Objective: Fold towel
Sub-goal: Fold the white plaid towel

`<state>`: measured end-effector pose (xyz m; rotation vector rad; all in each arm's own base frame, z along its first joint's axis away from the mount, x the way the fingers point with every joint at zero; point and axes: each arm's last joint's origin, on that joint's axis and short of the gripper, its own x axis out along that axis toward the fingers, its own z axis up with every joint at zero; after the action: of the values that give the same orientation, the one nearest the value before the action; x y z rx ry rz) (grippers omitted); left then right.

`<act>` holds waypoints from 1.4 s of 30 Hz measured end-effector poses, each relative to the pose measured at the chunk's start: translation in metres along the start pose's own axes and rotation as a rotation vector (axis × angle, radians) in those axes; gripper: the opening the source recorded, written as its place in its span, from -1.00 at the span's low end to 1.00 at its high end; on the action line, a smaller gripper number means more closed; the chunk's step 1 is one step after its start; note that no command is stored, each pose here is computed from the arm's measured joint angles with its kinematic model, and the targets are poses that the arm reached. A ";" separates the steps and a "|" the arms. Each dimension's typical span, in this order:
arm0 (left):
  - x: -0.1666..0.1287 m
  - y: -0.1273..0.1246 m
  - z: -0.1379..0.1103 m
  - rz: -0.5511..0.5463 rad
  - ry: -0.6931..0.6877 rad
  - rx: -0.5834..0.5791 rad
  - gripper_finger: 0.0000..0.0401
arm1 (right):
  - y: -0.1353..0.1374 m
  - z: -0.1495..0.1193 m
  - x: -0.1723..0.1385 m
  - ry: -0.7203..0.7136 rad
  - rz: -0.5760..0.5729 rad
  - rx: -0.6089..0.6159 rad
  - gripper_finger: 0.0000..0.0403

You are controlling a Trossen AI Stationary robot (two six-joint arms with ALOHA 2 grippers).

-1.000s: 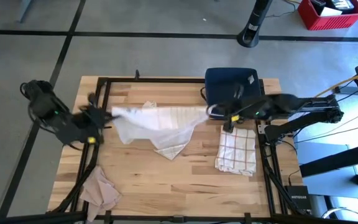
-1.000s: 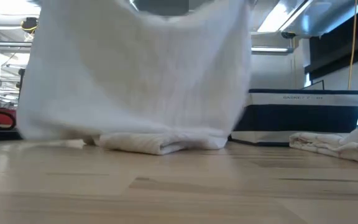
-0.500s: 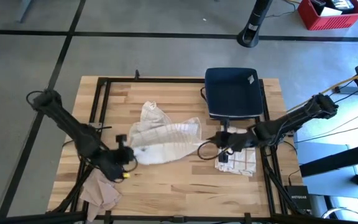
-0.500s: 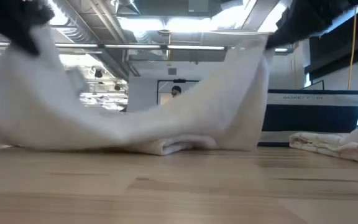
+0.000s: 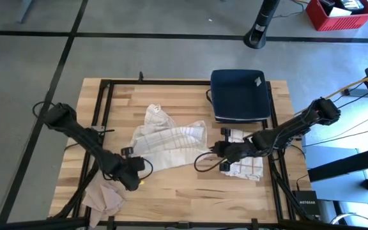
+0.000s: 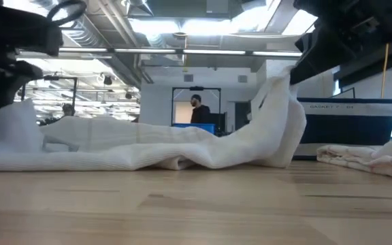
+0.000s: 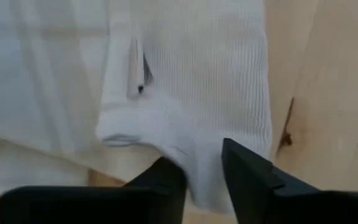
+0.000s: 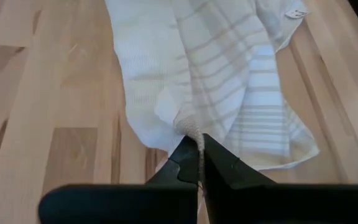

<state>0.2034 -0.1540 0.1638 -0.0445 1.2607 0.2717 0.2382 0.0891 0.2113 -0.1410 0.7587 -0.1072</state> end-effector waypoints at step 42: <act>-0.001 0.071 -0.083 -0.288 -0.224 -1.061 -0.29 | 0.000 0.001 0.000 -0.014 -0.016 -0.022 -0.96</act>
<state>0.1097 -0.1009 0.1475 -1.0645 0.7572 0.6479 0.2393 0.0891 0.2120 -0.1682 0.7450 -0.1131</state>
